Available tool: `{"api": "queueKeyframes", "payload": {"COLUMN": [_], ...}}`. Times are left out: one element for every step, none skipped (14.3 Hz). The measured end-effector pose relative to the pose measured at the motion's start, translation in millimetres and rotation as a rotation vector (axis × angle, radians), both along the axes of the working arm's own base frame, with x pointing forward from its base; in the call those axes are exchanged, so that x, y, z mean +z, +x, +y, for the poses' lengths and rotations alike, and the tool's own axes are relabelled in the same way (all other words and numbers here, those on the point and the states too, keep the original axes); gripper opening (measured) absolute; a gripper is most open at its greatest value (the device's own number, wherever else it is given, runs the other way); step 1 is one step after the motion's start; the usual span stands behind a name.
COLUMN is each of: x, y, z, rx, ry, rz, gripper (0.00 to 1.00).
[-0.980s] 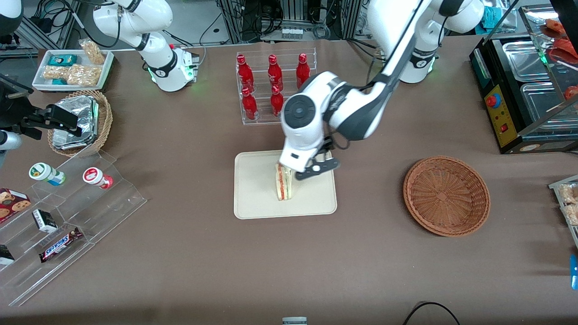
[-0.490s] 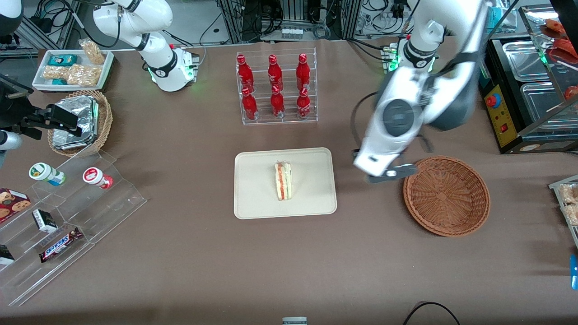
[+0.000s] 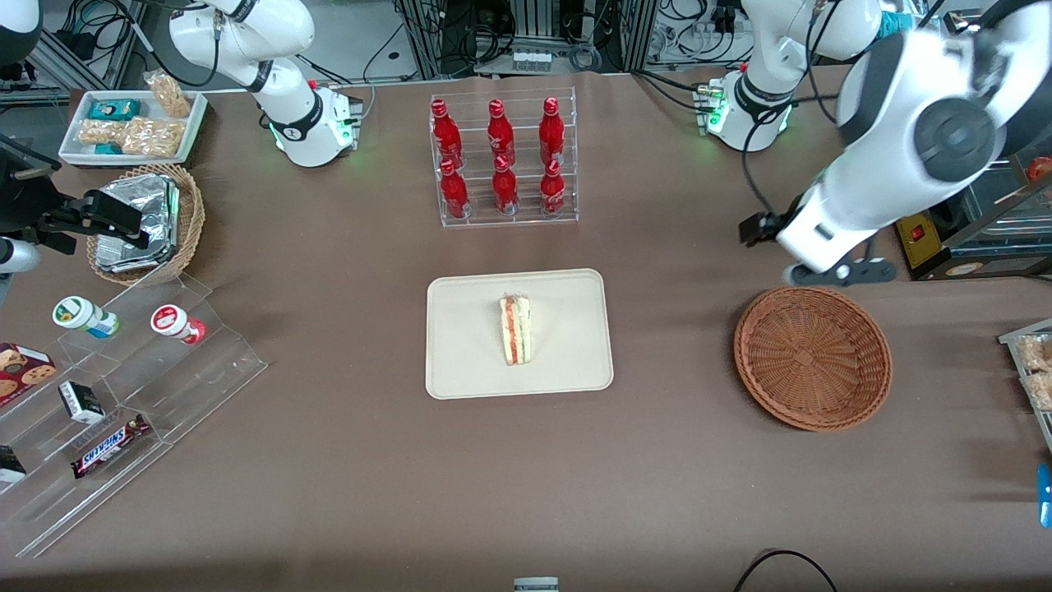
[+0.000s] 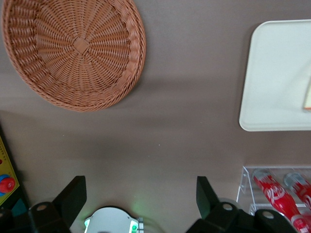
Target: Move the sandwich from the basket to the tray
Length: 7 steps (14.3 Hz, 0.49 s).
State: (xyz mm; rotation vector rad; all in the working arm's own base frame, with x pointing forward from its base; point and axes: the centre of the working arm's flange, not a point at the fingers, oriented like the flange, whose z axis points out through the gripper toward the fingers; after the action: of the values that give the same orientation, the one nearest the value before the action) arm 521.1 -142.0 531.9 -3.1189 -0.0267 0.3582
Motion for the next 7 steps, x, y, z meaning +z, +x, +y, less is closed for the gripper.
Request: {"api": "queueKeyframes", "payload": {"x": [15, 27, 34, 37, 37, 37, 38], "y": [-2, -4, -3, -1, 0, 0, 0], "z": [7, 11, 15, 23, 27, 30, 31], "rx": [0.002, 0.003, 0.009, 0.02, 0.022, 0.021, 0.014], "ry": [-0.015, -0.025, -0.027, -0.026, -0.025, -0.023, -0.022], "rz": [-0.014, -0.029, -0.039, -0.044, -0.045, -0.047, -0.049], "gripper": [1.0, 1.0, 1.0, 1.0, 1.0, 1.0, 1.0]}}
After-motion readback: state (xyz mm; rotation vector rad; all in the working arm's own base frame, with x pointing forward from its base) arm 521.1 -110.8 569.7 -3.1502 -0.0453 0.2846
